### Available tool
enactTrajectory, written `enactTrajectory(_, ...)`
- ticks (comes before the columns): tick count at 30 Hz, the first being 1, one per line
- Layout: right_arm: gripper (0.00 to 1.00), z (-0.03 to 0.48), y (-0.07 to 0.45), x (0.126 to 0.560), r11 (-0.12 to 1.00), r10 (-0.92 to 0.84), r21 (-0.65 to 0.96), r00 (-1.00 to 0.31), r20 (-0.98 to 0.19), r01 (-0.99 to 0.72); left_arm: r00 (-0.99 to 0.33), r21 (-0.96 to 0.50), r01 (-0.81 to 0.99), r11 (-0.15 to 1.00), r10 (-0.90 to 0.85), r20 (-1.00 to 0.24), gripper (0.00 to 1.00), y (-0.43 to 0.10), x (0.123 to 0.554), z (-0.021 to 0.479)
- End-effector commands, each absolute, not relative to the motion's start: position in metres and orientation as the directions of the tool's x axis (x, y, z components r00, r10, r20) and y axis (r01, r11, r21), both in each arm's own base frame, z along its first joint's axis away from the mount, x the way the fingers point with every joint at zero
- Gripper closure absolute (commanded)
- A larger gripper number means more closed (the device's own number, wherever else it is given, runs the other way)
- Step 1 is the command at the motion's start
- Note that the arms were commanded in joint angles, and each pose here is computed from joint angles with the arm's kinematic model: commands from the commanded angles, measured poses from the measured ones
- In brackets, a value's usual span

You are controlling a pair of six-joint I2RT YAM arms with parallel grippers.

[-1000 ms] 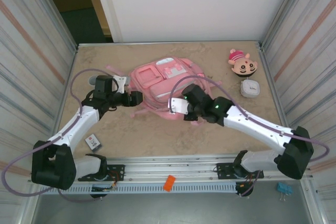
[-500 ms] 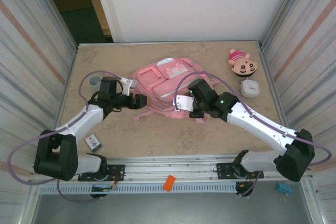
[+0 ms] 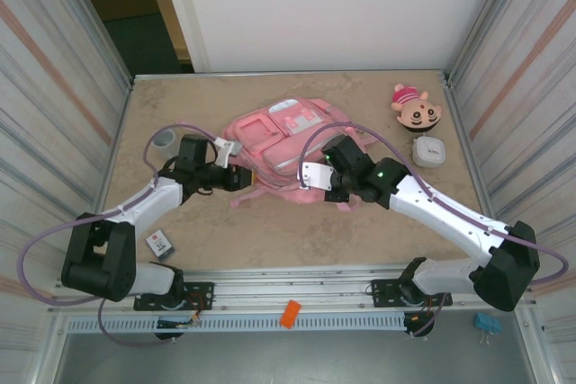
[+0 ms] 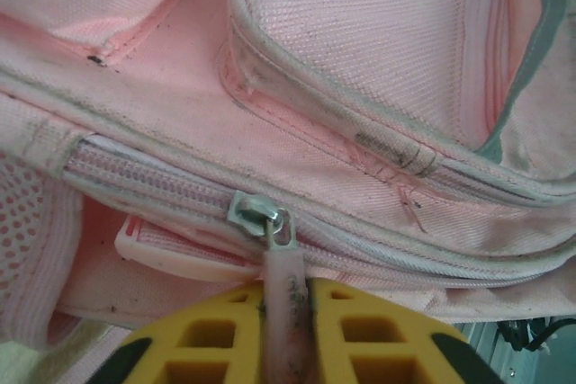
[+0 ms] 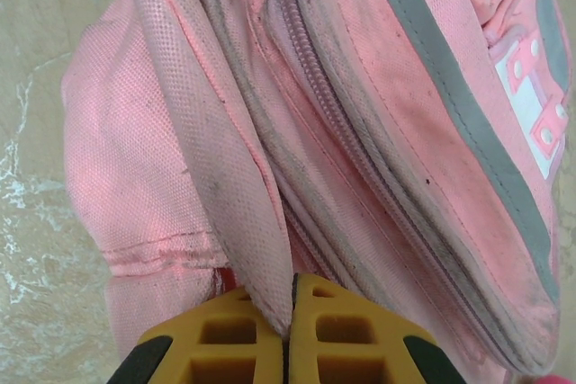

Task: Pack books, pencil case, and school supplies into a backpack

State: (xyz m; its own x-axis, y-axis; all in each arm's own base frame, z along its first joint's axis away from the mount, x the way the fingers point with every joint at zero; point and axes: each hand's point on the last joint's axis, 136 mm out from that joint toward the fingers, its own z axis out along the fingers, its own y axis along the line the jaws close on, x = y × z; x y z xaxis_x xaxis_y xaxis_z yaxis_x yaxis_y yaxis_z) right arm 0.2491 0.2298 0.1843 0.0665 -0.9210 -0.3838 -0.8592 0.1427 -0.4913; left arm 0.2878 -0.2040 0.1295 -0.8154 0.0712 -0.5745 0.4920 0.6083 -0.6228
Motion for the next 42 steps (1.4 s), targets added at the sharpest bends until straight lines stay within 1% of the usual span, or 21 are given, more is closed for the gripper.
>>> enactTrajectory(1,1.0,0.221,0.241,0.27,0.277,-0.872,-0.543,0.03,-0.489,-0.793,-0.81,-0.666,0.518,0.537,0.057,-0.584,0.9,-0.213,0.277,0.151)
enactTrajectory(6,1.0,0.218,0.252,0.269,0.303,-0.856,-0.522,0.014,-0.517,-0.797,-0.811,-0.712,0.525,0.465,0.02,-0.585,0.9,-0.226,0.274,0.171)
enactTrajectory(10,1.0,0.212,0.261,0.268,0.316,-0.851,-0.518,0.004,-0.525,-0.795,-0.787,-0.705,0.58,0.409,0.056,-0.615,0.9,-0.244,0.264,0.188)
enactTrajectory(16,1.0,0.215,0.265,0.275,0.394,-0.812,-0.491,-0.044,-0.582,-0.777,-0.77,-0.714,0.626,0.314,0.107,-0.629,0.87,-0.273,0.245,0.206)
enactTrajectory(19,1.0,0.22,0.268,0.275,0.419,-0.789,-0.477,-0.05,-0.612,-0.773,-0.779,-0.728,0.617,0.298,0.106,-0.617,0.86,-0.282,0.24,0.206)
enactTrajectory(24,1.0,0.224,0.264,0.275,0.434,-0.778,-0.475,-0.052,-0.626,-0.765,-0.807,-0.767,0.569,0.295,0.021,-0.591,0.85,-0.283,0.245,0.207)
enactTrajectory(28,1.0,0.229,0.259,0.275,0.452,-0.762,-0.466,-0.057,-0.645,-0.76,-0.818,-0.784,0.555,0.279,0.008,-0.576,0.83,-0.289,0.24,0.206)
enactTrajectory(32,1.0,0.231,0.259,0.276,0.461,-0.751,-0.463,-0.055,-0.657,-0.757,-0.829,-0.807,0.551,0.211,0.031,-0.558,0.81,-0.31,0.221,0.21)
enactTrajectory(37,1.0,0.228,0.252,0.284,0.492,-0.752,-0.466,-0.09,-0.653,-0.736,-0.851,-0.85,0.514,0.115,-0.052,-0.522,0.8,-0.324,0.209,0.226)
enactTrajectory(39,1.0,0.229,0.251,0.284,0.508,-0.735,-0.452,-0.095,-0.671,-0.734,-0.854,-0.856,0.505,0.107,-0.08,-0.514,0.8,-0.326,0.208,0.23)
enactTrajectory(42,1.0,0.233,0.248,0.282,0.523,-0.708,-0.427,-0.098,-0.699,-0.738,-0.842,-0.842,0.525,0.12,-0.068,-0.535,0.79,-0.329,0.203,0.232)
